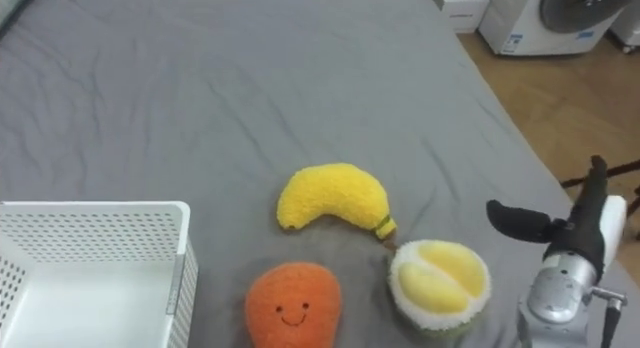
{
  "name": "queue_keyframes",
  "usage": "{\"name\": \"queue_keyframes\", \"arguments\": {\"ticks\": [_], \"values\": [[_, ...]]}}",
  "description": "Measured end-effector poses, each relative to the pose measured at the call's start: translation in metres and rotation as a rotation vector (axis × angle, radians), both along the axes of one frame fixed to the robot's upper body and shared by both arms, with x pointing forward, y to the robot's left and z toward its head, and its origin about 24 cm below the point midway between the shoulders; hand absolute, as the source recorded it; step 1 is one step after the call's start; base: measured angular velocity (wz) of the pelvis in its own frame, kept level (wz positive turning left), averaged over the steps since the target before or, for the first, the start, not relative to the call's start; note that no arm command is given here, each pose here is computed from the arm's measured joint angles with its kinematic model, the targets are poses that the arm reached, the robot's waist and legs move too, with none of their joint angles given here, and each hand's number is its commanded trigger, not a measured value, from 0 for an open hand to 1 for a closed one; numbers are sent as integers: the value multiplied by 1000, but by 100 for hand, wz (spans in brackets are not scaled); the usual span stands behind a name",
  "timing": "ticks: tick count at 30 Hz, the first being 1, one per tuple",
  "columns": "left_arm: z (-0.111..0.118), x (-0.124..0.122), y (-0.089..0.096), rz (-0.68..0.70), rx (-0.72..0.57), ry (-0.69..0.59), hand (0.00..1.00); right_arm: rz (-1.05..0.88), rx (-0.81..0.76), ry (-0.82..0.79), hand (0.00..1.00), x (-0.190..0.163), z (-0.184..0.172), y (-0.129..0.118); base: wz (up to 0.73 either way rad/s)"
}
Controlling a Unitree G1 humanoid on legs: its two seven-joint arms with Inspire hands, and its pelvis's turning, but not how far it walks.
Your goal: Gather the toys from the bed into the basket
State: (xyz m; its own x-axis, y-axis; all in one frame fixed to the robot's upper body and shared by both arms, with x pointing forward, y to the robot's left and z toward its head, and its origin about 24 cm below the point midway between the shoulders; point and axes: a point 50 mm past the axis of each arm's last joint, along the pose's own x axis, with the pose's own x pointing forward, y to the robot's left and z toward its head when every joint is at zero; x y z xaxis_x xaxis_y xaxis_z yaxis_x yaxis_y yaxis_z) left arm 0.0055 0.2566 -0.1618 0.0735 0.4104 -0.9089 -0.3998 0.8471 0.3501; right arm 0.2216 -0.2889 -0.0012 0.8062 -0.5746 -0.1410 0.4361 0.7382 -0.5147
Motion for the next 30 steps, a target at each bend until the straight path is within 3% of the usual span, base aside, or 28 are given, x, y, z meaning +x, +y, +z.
{"name": "queue_keyframes", "arguments": {"ticks": [8,18,30], "values": [[0,-1,-1,-19,-6,-9,0,154,-39,81,0,4,-7,17,4],[1,7,0,-63,-12,-23,0,359,34,553,0,-33,-76,26,0],[2,15,5,-73,-3,-30,0,436,13,858,0,-56,-105,14,6]]}}
